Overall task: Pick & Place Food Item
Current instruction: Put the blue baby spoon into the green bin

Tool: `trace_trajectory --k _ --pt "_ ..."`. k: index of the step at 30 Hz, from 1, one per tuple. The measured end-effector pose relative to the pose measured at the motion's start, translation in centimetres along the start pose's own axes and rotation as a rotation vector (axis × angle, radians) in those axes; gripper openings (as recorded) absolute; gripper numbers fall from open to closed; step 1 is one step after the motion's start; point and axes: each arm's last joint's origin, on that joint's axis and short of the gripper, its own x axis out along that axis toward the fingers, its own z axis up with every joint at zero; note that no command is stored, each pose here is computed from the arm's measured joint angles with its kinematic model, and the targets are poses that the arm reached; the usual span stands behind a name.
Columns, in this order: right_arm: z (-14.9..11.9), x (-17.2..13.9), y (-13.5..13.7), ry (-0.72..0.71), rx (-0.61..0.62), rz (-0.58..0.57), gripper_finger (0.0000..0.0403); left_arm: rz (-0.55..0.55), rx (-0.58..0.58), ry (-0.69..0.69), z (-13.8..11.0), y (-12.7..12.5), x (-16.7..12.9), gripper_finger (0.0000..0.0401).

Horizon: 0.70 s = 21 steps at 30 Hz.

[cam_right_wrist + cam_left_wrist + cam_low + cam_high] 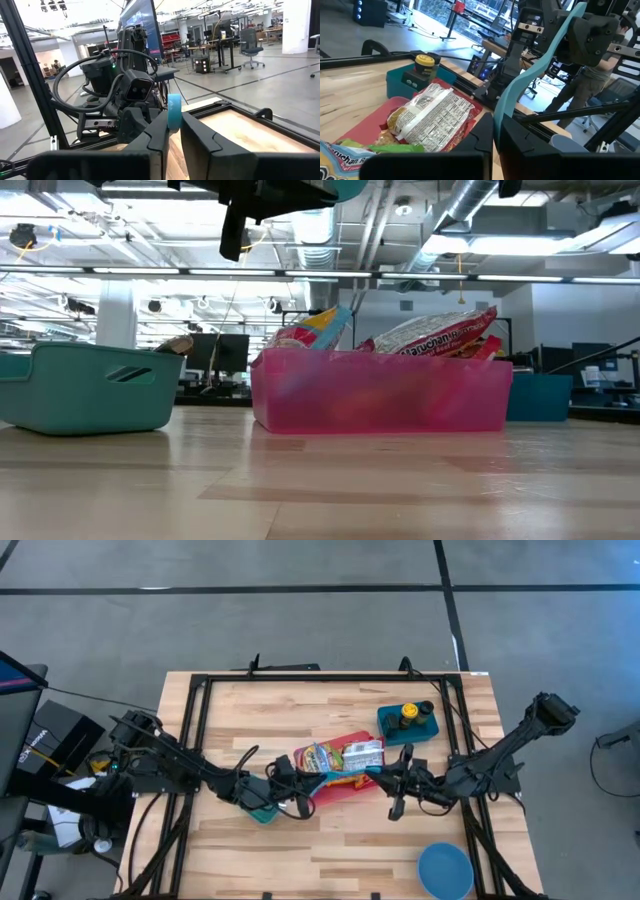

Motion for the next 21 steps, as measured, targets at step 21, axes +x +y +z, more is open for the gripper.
trace_trajectory --k 21 --pt "-0.3 -0.3 0.2 0.022 -0.09 -0.011 0.0162 0.033 0.044 0.064 3.2 0.5 -2.2 0.0002"
